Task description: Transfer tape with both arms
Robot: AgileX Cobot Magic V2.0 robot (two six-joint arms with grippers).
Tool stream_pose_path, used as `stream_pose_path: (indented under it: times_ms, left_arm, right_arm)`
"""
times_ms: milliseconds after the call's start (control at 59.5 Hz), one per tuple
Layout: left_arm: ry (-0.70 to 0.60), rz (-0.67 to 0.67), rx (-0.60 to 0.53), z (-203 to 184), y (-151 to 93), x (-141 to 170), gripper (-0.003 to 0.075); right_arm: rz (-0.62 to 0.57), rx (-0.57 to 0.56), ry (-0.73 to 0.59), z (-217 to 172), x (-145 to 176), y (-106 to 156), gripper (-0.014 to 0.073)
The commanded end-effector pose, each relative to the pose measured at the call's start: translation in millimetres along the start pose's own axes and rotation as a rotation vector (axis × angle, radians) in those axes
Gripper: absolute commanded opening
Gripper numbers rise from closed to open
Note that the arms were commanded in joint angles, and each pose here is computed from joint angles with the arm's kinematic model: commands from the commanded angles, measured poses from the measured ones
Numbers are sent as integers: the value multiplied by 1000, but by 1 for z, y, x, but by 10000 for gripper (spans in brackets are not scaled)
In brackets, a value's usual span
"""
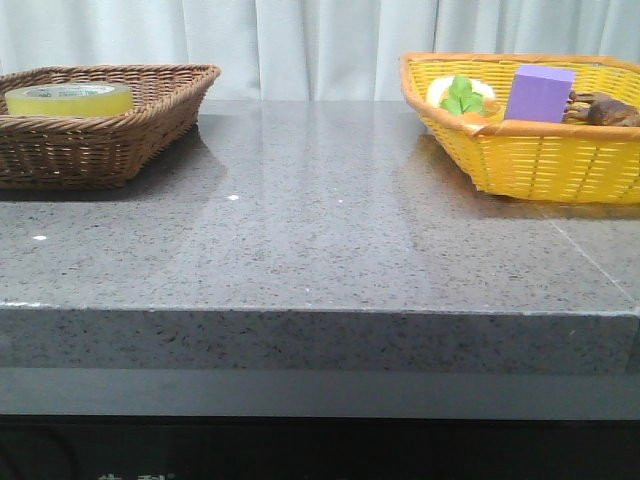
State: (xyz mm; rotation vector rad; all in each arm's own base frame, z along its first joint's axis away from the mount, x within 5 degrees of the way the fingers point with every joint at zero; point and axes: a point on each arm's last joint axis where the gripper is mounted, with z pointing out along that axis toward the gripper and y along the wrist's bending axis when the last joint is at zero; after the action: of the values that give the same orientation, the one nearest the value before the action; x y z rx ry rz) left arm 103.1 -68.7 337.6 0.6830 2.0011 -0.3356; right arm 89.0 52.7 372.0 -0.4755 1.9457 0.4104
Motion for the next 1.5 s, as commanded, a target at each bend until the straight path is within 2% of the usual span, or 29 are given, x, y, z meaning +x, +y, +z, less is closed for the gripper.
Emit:
stream_pose_path:
  times_ms: [0, 134, 286, 403, 706, 874, 1059, 1479]
  left_arm:
    - [-104, -5, 5, -6, -1, -14, -20]
    - [-149, -11, -60, -12, 6, -10, -20]
    - [-316, -62, -209, -16, 19, 10, -20]
    - [-434, -116, -324, -19, 25, 40, -20]
    - [-498, -171, -484, -18, 19, 111, -20]
    - [-533, -251, -542, -14, 19, 134, -20]
    - [-622, -234, -553, -5, 19, 148, -20]
    - [-665, -207, -557, -6, 19, 146, -20]
  right_arm:
    - [-1, 2, -94, -5, -13, 0, -67]
    - [-1, 2, -94, -5, -13, 0, -67]
    - [-1, 2, -94, -5, -13, 0, -67]
    - [-1, 2, -94, -5, -13, 0, -67]
    - [-1, 2, -94, -5, -13, 0, -67]
    - [-1, 2, -94, -5, -13, 0, -67]
    - [-1, 2, -94, -5, -13, 0, -67]
    - [-1, 3, -98, -5, -13, 0, -67]
